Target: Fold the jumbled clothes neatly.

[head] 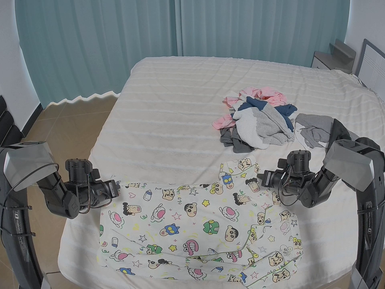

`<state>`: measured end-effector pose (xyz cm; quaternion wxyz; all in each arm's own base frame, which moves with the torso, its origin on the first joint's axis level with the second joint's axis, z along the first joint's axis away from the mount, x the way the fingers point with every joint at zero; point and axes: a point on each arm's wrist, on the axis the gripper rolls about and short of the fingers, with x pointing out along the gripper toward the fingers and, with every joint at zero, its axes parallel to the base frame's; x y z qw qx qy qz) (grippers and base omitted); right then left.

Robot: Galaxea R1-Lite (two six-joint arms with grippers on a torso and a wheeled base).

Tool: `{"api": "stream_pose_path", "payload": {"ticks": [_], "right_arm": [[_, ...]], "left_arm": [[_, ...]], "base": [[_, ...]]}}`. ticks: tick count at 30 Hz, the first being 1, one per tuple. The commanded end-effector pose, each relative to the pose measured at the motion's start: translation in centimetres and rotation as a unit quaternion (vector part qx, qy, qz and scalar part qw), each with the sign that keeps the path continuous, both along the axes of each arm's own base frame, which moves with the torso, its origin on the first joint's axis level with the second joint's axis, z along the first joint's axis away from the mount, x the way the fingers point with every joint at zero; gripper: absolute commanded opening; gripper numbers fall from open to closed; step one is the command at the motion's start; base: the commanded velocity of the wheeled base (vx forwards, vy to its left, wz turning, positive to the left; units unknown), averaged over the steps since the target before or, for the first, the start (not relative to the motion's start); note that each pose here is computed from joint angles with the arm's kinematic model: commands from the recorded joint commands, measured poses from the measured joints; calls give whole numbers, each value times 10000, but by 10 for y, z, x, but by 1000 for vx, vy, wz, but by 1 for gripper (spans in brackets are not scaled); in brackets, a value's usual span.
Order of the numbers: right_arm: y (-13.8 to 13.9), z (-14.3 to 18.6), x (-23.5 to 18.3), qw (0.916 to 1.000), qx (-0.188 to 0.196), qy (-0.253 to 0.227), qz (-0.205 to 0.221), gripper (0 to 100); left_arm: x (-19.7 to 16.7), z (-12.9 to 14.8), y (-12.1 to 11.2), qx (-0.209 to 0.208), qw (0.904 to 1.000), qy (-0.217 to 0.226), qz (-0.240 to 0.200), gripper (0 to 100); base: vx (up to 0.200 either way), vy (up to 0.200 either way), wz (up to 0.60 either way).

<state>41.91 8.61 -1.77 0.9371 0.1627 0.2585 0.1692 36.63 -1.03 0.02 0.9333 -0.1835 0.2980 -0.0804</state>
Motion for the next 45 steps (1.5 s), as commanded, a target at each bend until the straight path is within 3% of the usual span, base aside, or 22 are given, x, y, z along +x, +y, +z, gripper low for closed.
{"api": "stream_pose_path", "payload": {"ticks": [1, 6, 11, 20, 21, 32, 41, 45], "right_arm": [[-3, 24, -14, 9996, 192, -218, -56, 0], [-5, 36, -28, 9993, 320, -190, -90, 0], [-10, 48, -45, 9976, 684, -17, 97, 0], [-9, 25, -31, 9976, 593, 352, 78, 0], [-8, 25, -28, 9976, 596, 337, 79, 100], [-14, 0, -4, 9975, 564, 419, 29, 100], [20, -14, -10, 9962, 516, 519, 472, 100], [21, -12, -8, 9964, 513, 468, 489, 100]], "left_arm": [[-3, 5, 0, 25, 10000, -63, 32, 0], [-11, 15, -1, 43, 9999, -153, 5, 0], [-18, 32, -2, 35, 9994, -329, -24, 0], [-18, 28, -4, 29, 9997, -258, -43, 0], [-18, 27, -5, 35, 9997, -253, -62, 0], [-17, 23, -5, 40, 9998, -207, -64, 0], [-16, 20, -5, 47, 9998, -170, -68, 0], [-15, 16, -5, 48, 9999, -124, -68, 0]], "base": [[0, 0, 0], [0, 0, 0], [0, 0, 0], [0, 0, 0], [0, 0, 0], [0, 0, 0], [0, 0, 0], [0, 0, 0]]}}
